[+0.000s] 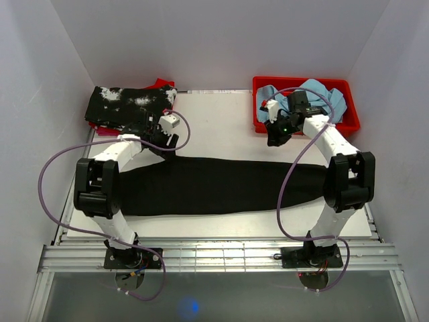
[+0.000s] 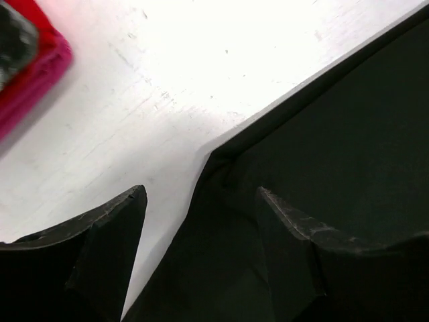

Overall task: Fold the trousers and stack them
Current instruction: Fold the trousers

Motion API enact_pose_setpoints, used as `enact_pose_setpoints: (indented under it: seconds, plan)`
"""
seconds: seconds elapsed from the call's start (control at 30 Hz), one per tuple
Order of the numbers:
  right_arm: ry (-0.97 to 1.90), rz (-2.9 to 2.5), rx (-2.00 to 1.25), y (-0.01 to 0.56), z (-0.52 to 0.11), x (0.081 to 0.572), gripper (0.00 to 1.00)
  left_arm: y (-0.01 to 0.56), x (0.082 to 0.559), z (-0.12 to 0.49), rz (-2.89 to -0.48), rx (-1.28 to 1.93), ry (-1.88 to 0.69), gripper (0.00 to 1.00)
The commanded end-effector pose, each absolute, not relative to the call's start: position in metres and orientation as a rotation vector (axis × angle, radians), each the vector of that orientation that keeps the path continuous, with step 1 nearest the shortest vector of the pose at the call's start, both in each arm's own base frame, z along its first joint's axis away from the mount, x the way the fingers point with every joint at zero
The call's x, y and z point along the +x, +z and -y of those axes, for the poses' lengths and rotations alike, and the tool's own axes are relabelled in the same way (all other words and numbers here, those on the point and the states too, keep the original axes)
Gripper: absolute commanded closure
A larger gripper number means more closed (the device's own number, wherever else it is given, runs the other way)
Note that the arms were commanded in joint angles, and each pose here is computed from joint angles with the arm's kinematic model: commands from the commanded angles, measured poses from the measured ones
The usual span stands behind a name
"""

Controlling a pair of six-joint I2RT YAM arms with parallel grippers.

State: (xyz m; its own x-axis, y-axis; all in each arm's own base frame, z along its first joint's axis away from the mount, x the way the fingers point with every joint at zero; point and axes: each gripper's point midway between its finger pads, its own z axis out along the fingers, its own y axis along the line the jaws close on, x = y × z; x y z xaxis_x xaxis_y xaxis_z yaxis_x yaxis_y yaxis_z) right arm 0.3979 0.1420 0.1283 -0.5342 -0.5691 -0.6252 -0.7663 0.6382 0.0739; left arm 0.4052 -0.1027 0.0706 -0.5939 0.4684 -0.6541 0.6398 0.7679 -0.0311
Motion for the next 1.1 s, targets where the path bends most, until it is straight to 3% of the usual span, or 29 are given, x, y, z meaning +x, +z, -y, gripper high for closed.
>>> enact_pose_setpoints:
  seconds: [0.0,0.17,0.33,0.5,0.63,0.73,0.77,0.83,0.97,1.07]
  plan:
    - [0.569,-2.414,-1.074,0.114,-0.114,0.356,0.76,0.121,0.395,0.105,-2.218,0.828,-0.34,0.23]
    - [0.668,-2.548,-1.042,0.084,-0.1,0.332,0.73,0.108,0.343,0.081,-2.45,0.731,-0.499,0.23]
    - [0.69,-2.662,-0.933,0.054,-0.085,0.328,0.7,0.077,0.306,0.015,-2.73,0.441,-0.57,0.26]
    - [0.627,-2.772,-0.781,0.03,-0.05,0.334,0.69,0.047,0.29,-0.026,-2.87,0.336,-0.427,0.28]
    - [0.642,-2.774,-0.714,0.034,-0.048,0.342,0.65,0.029,0.31,-0.034,-2.879,0.283,-0.386,0.28]
    - [0.641,-2.675,-0.685,0.068,-0.05,0.369,0.55,0.012,0.322,-0.036,-2.92,0.214,-0.405,0.29]
    - [0.688,-2.648,-0.651,0.084,-0.049,0.373,0.46,0.012,0.33,-0.036,-2.907,0.211,-0.407,0.29]
    - [0.676,-2.564,-0.592,0.123,-0.042,0.393,0.38,0.016,0.338,-0.034,-2.879,0.197,-0.428,0.29]
    - [0.673,-2.516,-0.4,0.161,0.001,0.388,0.11,0.021,0.344,-0.03,-2.855,0.187,-0.457,0.29]
    - [0.591,-2.588,-0.292,0.148,0.04,0.361,0.05,0.024,0.346,-0.029,-2.839,0.195,-0.458,0.28]
